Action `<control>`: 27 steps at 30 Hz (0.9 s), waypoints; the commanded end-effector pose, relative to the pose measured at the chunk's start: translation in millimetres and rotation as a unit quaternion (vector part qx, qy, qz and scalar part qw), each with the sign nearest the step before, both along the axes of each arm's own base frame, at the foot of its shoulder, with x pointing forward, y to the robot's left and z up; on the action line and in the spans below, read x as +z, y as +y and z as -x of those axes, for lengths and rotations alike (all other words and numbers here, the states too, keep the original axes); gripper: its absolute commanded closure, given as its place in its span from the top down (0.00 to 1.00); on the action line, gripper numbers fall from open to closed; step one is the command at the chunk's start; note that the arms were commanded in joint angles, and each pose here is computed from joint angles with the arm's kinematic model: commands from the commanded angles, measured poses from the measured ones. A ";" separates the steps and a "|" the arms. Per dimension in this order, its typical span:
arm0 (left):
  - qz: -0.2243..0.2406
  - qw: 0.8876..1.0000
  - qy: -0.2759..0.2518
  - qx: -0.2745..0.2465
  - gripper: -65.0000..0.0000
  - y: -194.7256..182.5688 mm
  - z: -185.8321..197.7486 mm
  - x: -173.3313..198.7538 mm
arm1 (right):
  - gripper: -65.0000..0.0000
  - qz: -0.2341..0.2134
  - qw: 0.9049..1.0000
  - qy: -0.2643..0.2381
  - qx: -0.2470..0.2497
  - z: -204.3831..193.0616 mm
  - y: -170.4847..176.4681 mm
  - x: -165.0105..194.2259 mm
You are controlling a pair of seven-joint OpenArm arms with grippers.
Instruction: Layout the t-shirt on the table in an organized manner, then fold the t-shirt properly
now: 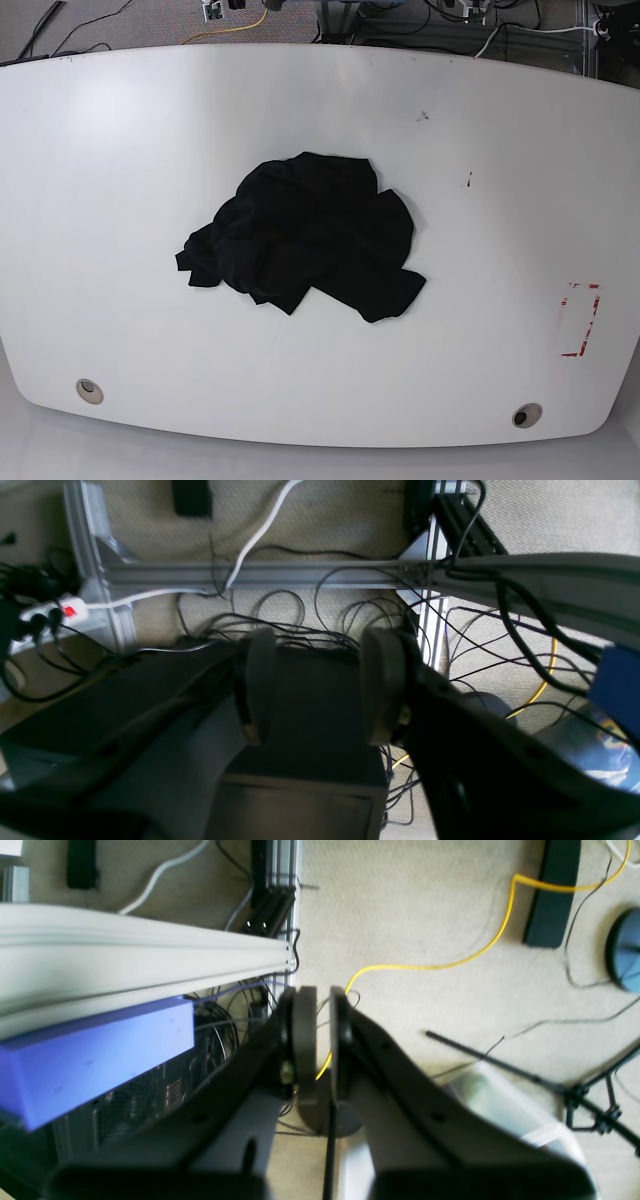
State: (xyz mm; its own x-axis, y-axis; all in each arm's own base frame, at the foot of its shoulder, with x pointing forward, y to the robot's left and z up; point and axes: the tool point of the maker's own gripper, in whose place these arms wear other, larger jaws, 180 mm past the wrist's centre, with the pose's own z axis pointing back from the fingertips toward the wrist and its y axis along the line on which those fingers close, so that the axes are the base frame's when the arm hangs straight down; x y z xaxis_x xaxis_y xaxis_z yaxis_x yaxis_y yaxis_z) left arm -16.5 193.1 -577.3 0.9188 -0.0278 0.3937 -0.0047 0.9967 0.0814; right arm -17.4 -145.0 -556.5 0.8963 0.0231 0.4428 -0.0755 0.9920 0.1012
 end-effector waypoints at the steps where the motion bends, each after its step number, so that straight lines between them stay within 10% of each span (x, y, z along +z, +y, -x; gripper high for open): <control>1: 0.000 1.000 -0.014 0.001 0.39 -3.4 -0.7 9.5 | 0.06 0.001 1.000 -0.009 0.003 4.8 -2.4 9.8; 27: -0.019 0.996 -0.079 -0.032 0.39 -11.0 16.9 115.9 | 0.06 0.003 0.998 -0.054 0.011 12.9 -24.3 96.8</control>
State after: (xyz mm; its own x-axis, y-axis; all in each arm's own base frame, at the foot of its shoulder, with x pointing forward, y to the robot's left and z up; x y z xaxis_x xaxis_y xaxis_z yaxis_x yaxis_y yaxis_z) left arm -33.7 180.5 -475.5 0.8561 -0.0928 0.5084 0.0411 0.9929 0.1120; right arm -33.2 -172.2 -474.8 0.8617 0.0403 0.5057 -0.0933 0.9924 0.0800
